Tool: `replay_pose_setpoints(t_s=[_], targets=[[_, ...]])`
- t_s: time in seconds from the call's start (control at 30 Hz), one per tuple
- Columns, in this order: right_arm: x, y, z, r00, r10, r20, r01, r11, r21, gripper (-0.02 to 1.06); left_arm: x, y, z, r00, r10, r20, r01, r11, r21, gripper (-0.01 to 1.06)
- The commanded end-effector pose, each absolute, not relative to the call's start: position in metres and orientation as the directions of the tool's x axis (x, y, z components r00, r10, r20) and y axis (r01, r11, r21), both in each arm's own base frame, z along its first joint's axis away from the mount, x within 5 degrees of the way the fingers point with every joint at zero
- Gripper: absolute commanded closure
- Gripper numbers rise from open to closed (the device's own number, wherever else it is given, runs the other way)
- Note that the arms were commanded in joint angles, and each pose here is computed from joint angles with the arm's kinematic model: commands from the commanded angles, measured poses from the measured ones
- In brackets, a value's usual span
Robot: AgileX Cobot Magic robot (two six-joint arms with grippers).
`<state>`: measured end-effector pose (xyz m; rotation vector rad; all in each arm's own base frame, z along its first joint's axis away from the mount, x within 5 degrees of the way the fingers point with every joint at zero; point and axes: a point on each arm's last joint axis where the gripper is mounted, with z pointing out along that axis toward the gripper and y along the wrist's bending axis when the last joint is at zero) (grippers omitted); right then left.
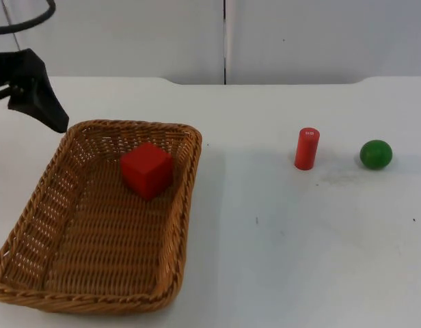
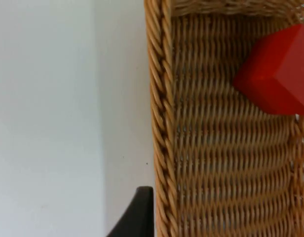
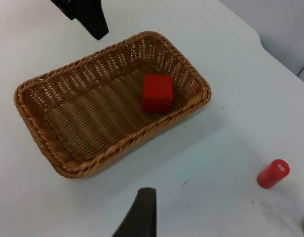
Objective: Pick up the basket with the left hand and place the object to the left of the red cylinder into the basket with the right hand.
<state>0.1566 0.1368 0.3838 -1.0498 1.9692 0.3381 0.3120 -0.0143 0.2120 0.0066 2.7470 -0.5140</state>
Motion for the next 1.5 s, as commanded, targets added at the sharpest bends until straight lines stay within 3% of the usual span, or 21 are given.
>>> replay_pose_setpoints(t_s=[0.0, 0.33, 0.63, 0.9, 1.07, 1.47], targets=[[0.157, 0.135, 0.385, -0.281, -0.544, -0.791, -0.773, 0.616, -0.149, 0.2, 0.305, -0.015, 0.219, -0.934, -0.066, -0.35, 0.064, 0.936, -0.347, 0.12], [0.157, 0.135, 0.386, -0.288, -0.525, -0.801, -0.766, 0.628, -0.136, 0.2, 0.256, -0.016, 0.241, -0.896, -0.053, -0.44, 0.095, 0.947, -0.307, 0.12], [0.16, 0.137, 0.379, -0.324, -0.47, -0.821, -0.74, 0.666, -0.089, 0.2, 0.209, -0.02, 0.28, -0.798, -0.053, -0.6, 0.148, 0.948, -0.28, 0.12], [0.16, 0.136, 0.338, -0.375, -0.498, -0.782, -0.736, 0.672, -0.075, 0.2, 0.152, -0.041, 0.325, -0.626, 0.043, -0.778, 0.331, 0.918, -0.216, 0.12], [0.16, 0.136, 0.334, -0.394, -0.48, -0.784, -0.725, 0.686, -0.056, 0.2, 0.123, -0.039, 0.344, -0.514, 0.048, -0.856, 0.358, 0.919, -0.163, 0.12], [0.161, 0.136, 0.334, -0.389, -0.48, -0.786, -0.725, 0.686, -0.061, 0.2, 0.083, -0.035, 0.356, -0.422, 0.07, -0.904, 0.368, 0.924, -0.1, 0.12]])
